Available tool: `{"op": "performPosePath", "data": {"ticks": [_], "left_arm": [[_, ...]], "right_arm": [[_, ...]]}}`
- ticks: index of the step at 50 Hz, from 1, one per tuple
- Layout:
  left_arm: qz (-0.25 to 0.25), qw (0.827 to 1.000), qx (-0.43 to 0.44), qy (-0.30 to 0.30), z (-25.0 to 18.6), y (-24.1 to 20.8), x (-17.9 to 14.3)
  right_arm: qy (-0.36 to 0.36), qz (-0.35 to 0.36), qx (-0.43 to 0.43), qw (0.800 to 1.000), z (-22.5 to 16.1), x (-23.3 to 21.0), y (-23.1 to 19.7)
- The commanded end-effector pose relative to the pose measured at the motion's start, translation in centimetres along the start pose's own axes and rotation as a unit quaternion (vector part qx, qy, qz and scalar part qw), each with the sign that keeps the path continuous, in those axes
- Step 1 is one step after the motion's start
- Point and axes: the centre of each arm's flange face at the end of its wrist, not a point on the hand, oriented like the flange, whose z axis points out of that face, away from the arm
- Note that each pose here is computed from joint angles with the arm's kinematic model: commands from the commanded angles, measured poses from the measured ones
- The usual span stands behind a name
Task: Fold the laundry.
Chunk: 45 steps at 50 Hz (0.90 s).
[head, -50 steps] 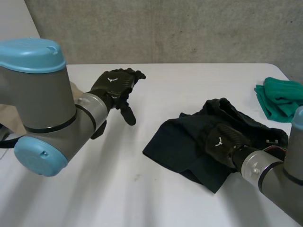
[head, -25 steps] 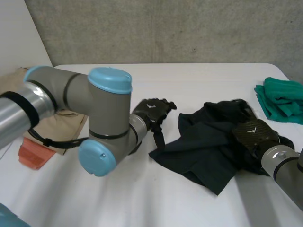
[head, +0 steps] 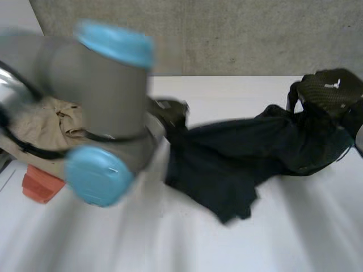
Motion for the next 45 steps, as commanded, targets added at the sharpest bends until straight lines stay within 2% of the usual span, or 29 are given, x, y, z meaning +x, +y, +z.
{"op": "performPosePath", "data": {"ticks": [1, 5, 8, 11, 15, 19, 23, 25, 27, 28, 30, 31, 32, 34, 35, 38, 39, 45], "left_arm": [[0.040, 0.992, 0.115, 0.033, -7.2, -6.1, -3.0], [0.061, 0.995, 0.071, 0.046, -5.1, -3.5, -2.6], [0.071, 0.997, 0.022, 0.030, -1.6, -0.7, -2.7], [0.075, 0.997, 0.008, 0.012, 1.3, 0.5, -3.4], [0.078, 0.997, 0.024, 0.007, 4.6, 0.6, -3.9], [0.076, 0.993, 0.088, 0.006, 5.3, -2.2, -4.2], [0.064, 0.967, 0.244, -0.033, 4.6, -8.8, -5.9], [0.052, 0.914, 0.396, -0.069, 1.8, -15.2, -7.3], [0.046, 0.886, 0.454, -0.082, 0.4, -17.4, -8.0], [0.041, 0.864, 0.493, -0.093, -0.5, -18.8, -8.6], [0.040, 0.853, 0.510, -0.099, -1.1, -19.4, -8.8], [0.040, 0.854, 0.508, -0.101, -1.1, -19.3, -8.9], [0.042, 0.862, 0.495, -0.098, -1.0, -18.6, -8.9], [0.044, 0.874, 0.474, -0.098, -0.6, -17.6, -9.1], [0.046, 0.887, 0.448, -0.100, 0.1, -16.4, -9.4], [0.047, 0.907, 0.408, -0.099, 1.0, -14.2, -9.5], [0.049, 0.919, 0.378, -0.095, 1.6, -12.6, -9.5], [0.053, 0.962, 0.258, -0.075, 3.5, -5.3, -8.6]], "right_arm": [[-0.045, 0.023, -0.028, 0.998, 1.4, 0.8, -0.8], [-0.081, 0.049, -0.085, 0.992, 2.9, -0.2, 1.1], [-0.105, 0.058, -0.114, 0.986, 4.6, -1.5, 2.5], [-0.110, 0.060, -0.130, 0.984, 6.1, -2.5, 3.4], [-0.081, 0.071, -0.150, 0.983, 8.0, -3.3, 4.0], [-0.017, 0.086, -0.096, 0.992, 10.2, -2.2, 2.5], [0.051, 0.101, 0.051, 0.992, 12.5, -0.4, -2.1], [0.100, 0.118, 0.172, 0.973, 12.7, 1.2, -6.4], [0.122, 0.127, 0.232, 0.956, 12.2, 2.0, -8.7], [0.139, 0.132, 0.285, 0.939, 11.5, 3.0, -10.7], [0.146, 0.136, 0.330, 0.923, 10.8, 3.5, -12.3], [0.144, 0.135, 0.344, 0.918, 10.6, 3.5, -12.9], [0.136, 0.130, 0.351, 0.917, 10.5, 3.5, -13.2], [0.124, 0.126, 0.345, 0.922, 10.5, 3.4, -13.0], [0.108, 0.125, 0.329, 0.930, 10.6, 3.0, -12.5], [0.082, 0.125, 0.295, 0.944, 10.9, 2.0, -11.2], [0.061, 0.128, 0.266, 0.953, 11.2, 1.1, -9.9], [-0.013, 0.124, 0.140, 0.982, 12.0, -2.9, -3.3]]}}
